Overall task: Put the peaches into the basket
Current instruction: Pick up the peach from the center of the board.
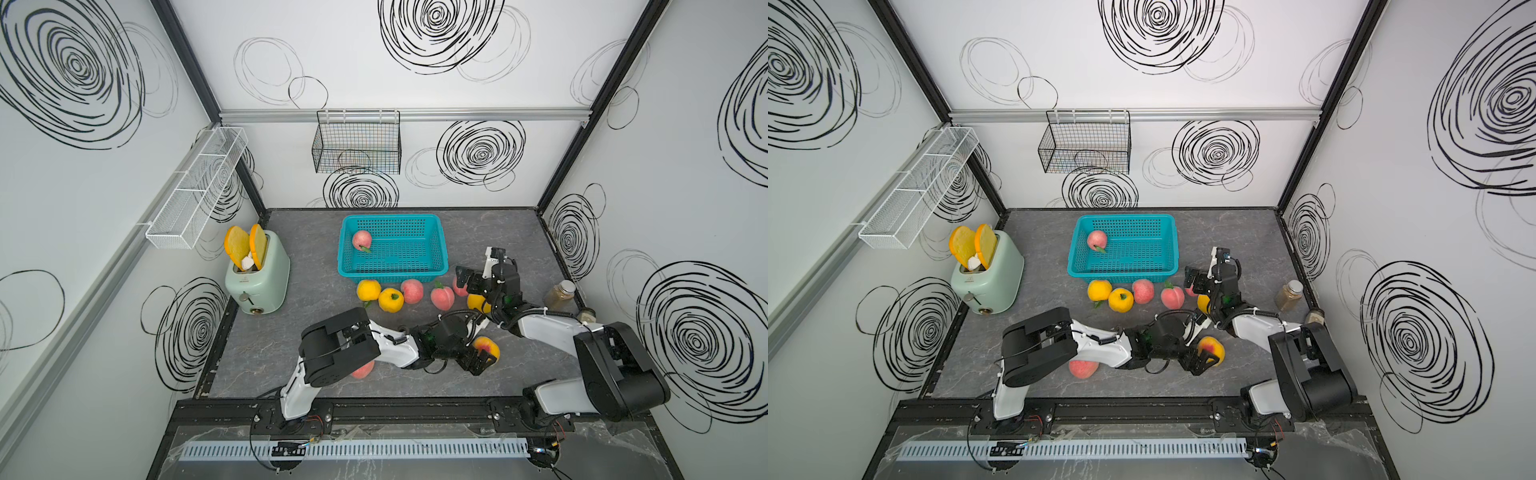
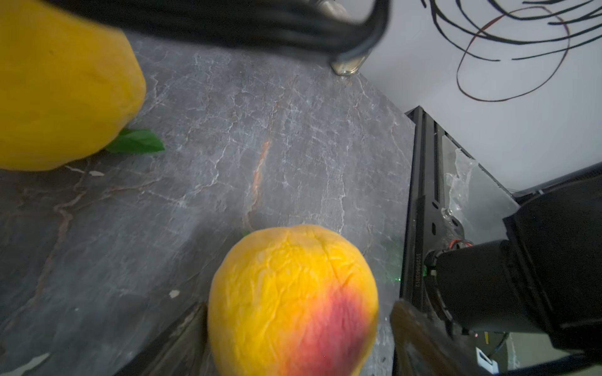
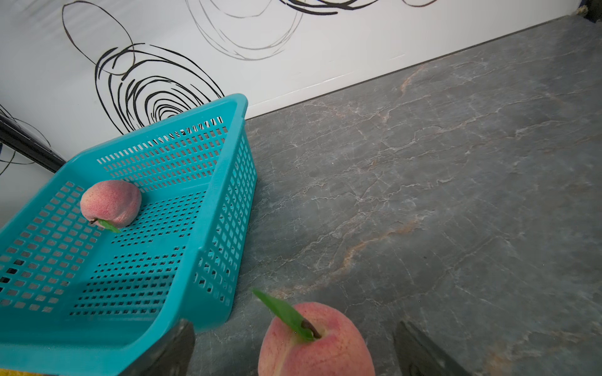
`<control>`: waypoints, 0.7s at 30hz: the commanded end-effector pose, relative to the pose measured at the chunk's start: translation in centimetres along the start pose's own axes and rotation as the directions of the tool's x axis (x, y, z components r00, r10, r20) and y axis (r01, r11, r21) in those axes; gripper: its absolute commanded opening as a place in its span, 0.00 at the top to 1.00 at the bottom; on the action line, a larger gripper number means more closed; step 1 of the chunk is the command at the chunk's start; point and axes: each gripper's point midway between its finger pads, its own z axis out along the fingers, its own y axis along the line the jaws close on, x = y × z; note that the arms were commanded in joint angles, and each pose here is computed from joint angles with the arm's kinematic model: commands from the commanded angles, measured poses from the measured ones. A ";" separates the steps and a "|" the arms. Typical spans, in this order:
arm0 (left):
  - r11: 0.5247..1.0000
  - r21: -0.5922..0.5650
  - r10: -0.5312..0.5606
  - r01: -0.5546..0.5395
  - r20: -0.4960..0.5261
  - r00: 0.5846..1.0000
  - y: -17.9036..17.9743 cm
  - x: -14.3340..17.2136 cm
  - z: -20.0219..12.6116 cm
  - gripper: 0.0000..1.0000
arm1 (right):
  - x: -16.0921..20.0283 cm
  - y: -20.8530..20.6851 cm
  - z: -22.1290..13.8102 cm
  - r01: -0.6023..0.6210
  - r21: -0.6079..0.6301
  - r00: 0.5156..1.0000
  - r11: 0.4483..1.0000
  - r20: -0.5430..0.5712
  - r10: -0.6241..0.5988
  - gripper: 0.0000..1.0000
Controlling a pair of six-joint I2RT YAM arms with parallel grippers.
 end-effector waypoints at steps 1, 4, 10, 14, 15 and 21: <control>0.999 0.046 0.006 -0.009 0.053 0.999 -0.7 -1.7 0.3 0.10 | -0.3 -0.1 -0.3 -0.014 -0.002 1.000 1.000 0.007 0.014 0.01; 0.998 0.058 0.006 -0.009 0.052 0.999 -0.7 -1.7 0.3 0.11 | -0.3 0.0 -0.3 -0.015 -0.005 1.000 1.000 0.007 0.015 0.01; 0.997 0.072 0.006 -0.009 0.048 0.999 -0.7 -1.8 0.4 0.17 | -0.2 -0.1 -0.3 -0.018 -0.003 1.000 1.000 0.005 0.018 0.01; 0.997 0.076 0.009 -0.012 0.047 0.999 -0.7 -1.8 0.3 0.23 | -0.2 -0.1 -0.3 -0.018 -0.004 1.000 1.000 0.005 0.018 0.01; 0.997 0.076 0.008 -0.012 0.047 0.999 -0.6 -1.8 0.3 0.24 | -0.2 -0.1 -0.3 -0.019 -0.004 1.000 1.000 0.005 0.019 0.01; 0.997 0.079 0.008 -0.012 0.048 0.999 -0.7 -1.8 0.3 0.32 | -0.1 -0.1 -0.2 -0.023 -0.006 1.000 1.000 0.002 0.023 0.01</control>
